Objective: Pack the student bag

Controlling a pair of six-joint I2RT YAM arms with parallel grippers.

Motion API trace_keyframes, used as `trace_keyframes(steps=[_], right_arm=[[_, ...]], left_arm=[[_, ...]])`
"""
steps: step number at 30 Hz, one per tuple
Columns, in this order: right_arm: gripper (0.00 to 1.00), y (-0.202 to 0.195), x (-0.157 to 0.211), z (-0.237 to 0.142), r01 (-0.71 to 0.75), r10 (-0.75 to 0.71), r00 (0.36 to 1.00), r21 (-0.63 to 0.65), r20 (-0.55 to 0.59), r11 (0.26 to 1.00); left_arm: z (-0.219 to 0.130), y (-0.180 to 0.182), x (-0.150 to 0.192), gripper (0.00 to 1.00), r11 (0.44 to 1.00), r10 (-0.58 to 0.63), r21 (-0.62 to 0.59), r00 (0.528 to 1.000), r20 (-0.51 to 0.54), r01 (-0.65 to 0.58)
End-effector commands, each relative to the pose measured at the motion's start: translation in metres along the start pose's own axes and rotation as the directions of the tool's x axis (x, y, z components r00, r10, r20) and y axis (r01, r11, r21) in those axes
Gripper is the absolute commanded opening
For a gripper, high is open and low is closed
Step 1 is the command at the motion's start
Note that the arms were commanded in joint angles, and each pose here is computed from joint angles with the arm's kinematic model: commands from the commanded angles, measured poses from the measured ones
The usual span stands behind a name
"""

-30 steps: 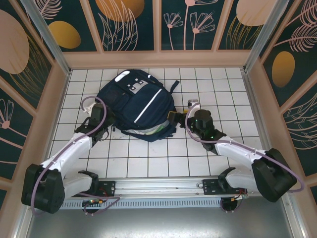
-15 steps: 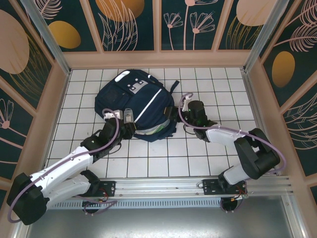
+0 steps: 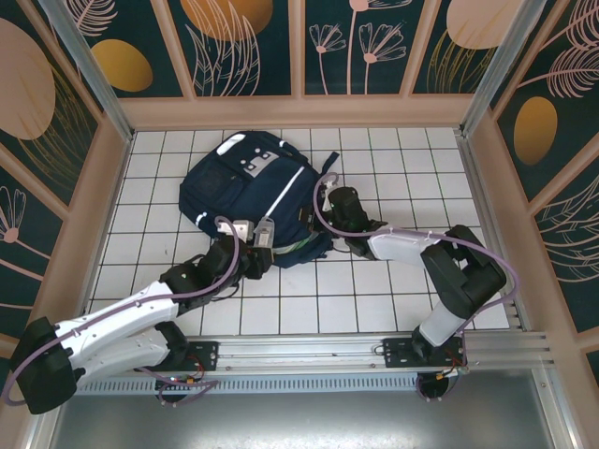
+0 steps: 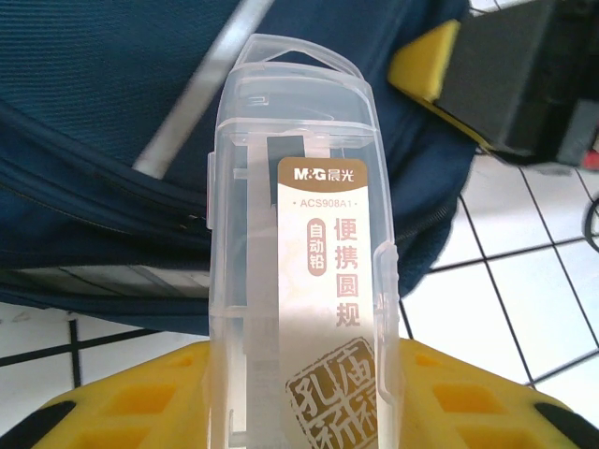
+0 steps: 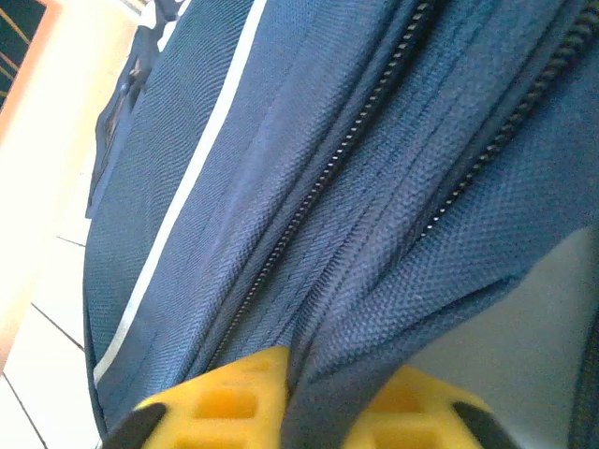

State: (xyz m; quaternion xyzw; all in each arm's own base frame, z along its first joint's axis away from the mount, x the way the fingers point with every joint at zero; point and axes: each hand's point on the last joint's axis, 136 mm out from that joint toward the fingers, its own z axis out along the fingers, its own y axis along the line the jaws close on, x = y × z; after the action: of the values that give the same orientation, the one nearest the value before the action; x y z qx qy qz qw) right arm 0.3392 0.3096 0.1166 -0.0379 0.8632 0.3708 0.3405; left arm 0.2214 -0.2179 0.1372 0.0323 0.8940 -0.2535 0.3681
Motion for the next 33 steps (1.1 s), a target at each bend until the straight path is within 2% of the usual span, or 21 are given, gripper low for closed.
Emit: trace_keyframes(steps=[1,7,10,17,25,33], right_arm=[[0.03,0.028,-0.029,-0.001,0.052,-0.051,0.997,-0.015,0.059,0.999],[0.00,0.058,-0.065,-0.003,0.100,-0.096,0.990,-0.040,0.102,0.994],[0.00,0.071,-0.074,0.000,0.107,-0.099,0.990,-0.073,0.104,0.992],[0.00,0.098,-0.083,-0.006,0.093,-0.076,0.991,-0.169,0.108,0.981],[0.00,0.117,-0.081,-0.021,0.086,-0.064,0.992,-0.227,0.105,0.970],[0.00,0.123,-0.077,-0.033,0.065,-0.039,0.994,-0.268,0.102,0.961]], left_arm=[[0.003,-0.014,0.007,0.39,0.997,0.057,0.051,0.998,-0.009,-0.056],[0.001,-0.030,0.014,0.37,0.990,0.093,0.103,0.996,-0.013,-0.091],[0.000,-0.038,0.017,0.37,0.983,0.103,0.152,0.995,-0.012,-0.100],[0.016,-0.044,0.032,0.36,0.974,0.151,0.180,0.987,-0.059,-0.139],[0.036,-0.042,0.007,0.35,0.980,0.182,0.076,0.983,0.028,-0.184],[0.065,-0.036,-0.010,0.35,0.968,0.247,-0.057,0.969,0.027,-0.245]])
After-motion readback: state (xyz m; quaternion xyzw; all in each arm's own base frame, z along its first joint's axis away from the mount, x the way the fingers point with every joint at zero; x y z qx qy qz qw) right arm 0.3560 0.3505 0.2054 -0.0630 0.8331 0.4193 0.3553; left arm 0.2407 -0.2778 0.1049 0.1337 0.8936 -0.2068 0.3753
